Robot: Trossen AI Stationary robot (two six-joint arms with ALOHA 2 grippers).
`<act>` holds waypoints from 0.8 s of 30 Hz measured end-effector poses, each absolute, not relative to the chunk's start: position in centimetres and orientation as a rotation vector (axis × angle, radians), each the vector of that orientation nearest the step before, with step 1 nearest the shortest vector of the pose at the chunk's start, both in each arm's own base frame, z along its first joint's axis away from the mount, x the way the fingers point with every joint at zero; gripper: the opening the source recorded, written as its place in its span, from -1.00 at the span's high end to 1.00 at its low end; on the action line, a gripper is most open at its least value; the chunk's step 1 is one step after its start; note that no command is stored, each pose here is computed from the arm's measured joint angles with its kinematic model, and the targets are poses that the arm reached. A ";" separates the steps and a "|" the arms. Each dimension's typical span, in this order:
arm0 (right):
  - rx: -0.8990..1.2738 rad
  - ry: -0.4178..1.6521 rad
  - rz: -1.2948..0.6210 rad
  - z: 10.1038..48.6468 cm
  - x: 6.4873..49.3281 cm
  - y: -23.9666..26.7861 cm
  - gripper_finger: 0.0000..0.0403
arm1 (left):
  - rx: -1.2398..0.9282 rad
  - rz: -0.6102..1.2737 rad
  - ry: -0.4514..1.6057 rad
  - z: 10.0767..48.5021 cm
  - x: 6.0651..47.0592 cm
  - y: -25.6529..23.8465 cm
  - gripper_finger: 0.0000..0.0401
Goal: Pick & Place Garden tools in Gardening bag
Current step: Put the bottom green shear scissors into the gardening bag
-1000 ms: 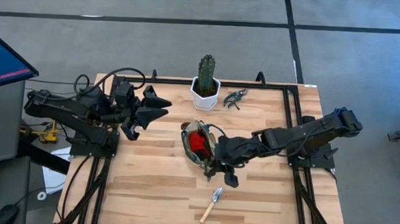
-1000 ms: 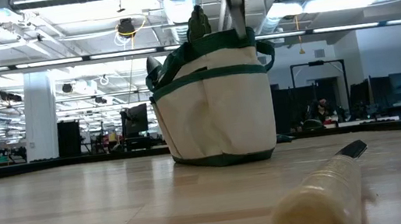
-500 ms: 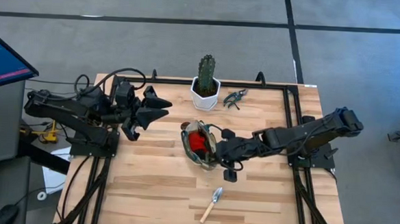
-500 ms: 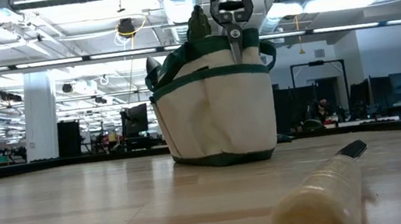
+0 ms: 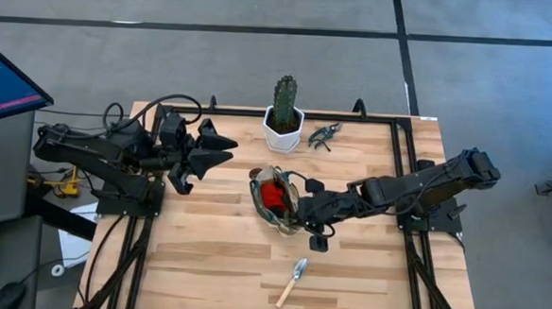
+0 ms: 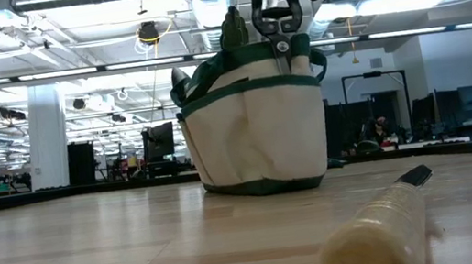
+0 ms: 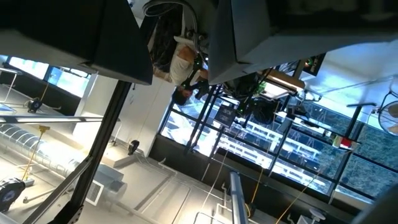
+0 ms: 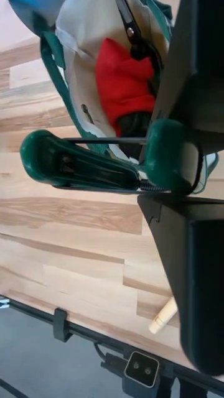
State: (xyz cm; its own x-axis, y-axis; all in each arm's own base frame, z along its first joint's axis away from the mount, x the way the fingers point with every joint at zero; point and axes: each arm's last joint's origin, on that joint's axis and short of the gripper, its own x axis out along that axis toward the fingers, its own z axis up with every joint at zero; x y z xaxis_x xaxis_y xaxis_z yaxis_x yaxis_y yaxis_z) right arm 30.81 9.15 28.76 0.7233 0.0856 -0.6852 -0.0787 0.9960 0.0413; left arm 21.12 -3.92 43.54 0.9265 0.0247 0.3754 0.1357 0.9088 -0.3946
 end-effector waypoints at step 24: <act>-0.004 0.842 0.083 24.5 33.1 11.2 0.72 | -0.423 -0.051 -0.353 43.2 21.3 -3.9 0.28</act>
State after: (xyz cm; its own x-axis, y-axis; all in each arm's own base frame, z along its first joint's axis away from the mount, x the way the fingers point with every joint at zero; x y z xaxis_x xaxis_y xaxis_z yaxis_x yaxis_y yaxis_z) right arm 33.08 11.22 24.47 0.6632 0.0717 -0.7450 -0.0747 0.9968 0.0294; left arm 21.28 -3.94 43.22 0.9379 0.0247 0.3459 0.1210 0.9115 -0.3931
